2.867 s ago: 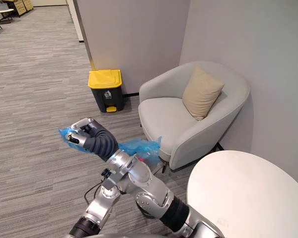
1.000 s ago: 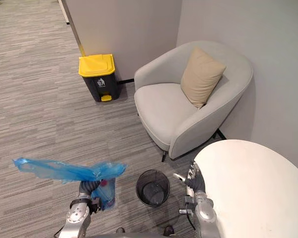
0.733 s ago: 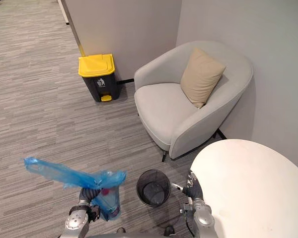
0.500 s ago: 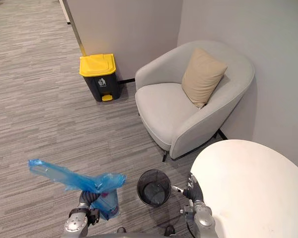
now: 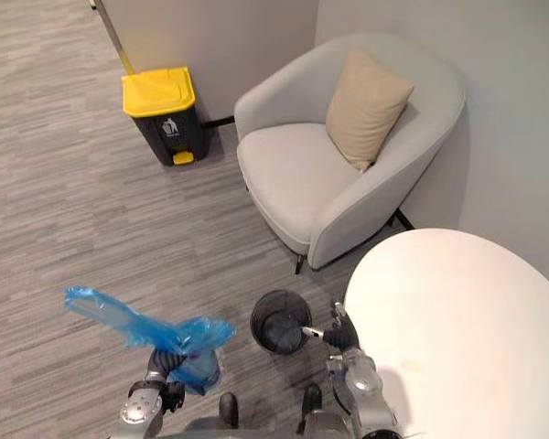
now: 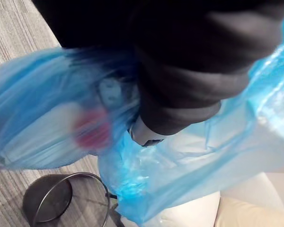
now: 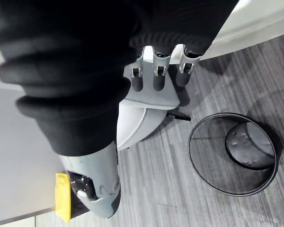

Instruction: Gather rubbish on tea table into small bin, then transfer packed bag to large trash can.

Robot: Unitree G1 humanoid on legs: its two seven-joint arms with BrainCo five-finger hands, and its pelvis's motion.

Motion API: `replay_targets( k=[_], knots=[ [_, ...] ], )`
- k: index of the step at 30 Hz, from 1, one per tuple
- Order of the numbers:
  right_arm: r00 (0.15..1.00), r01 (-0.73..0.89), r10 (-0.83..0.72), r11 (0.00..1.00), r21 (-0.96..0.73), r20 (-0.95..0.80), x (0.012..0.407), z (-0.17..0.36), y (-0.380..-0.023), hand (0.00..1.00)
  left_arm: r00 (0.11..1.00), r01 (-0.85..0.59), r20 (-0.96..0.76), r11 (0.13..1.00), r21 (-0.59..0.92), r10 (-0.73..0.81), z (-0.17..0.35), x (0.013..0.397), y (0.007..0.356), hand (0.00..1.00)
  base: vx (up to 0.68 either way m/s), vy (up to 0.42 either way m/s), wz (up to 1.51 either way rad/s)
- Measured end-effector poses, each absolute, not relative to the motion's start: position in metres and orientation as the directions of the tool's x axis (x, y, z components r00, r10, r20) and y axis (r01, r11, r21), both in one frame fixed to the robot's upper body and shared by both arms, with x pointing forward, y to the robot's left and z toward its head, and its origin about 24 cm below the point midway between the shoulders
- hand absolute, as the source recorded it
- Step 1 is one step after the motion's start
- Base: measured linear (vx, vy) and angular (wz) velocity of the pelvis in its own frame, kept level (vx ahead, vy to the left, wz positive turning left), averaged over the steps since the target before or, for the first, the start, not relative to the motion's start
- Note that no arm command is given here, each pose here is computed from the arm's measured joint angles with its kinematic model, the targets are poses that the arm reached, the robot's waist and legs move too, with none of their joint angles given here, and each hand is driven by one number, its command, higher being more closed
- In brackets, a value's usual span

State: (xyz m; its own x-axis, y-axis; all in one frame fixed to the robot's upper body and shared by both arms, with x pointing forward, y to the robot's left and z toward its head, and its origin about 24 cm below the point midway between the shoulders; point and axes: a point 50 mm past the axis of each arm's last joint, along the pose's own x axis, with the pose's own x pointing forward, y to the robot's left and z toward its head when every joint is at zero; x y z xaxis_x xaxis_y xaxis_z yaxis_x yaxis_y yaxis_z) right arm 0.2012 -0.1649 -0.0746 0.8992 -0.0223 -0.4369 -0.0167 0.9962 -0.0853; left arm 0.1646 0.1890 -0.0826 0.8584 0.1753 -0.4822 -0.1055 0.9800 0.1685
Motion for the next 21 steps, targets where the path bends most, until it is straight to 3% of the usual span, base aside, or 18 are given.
replay_targets(
  k=[6,10,21],
  knots=[
    [0.901,-0.089,0.046,0.993,-0.08,-0.432,0.202,-0.074,-0.147,0.0,0.861,-0.135,-0.464,0.973,0.186,0.208,-0.079,0.164,0.195,1.0,-0.08,-0.065,0.44],
    [0.919,-0.074,0.016,0.988,-0.132,-0.393,0.214,-0.065,-0.159,0.0,0.868,-0.132,-0.463,0.982,0.132,0.179,-0.079,0.166,0.177,1.0,-0.17,-0.08,0.29],
    [0.898,0.057,-0.119,0.986,-0.155,-0.425,0.192,-0.073,-0.184,0.0,0.897,-0.074,-0.422,0.987,0.146,0.129,-0.07,0.174,0.171,1.0,-0.15,0.035,0.68]
  ],
)
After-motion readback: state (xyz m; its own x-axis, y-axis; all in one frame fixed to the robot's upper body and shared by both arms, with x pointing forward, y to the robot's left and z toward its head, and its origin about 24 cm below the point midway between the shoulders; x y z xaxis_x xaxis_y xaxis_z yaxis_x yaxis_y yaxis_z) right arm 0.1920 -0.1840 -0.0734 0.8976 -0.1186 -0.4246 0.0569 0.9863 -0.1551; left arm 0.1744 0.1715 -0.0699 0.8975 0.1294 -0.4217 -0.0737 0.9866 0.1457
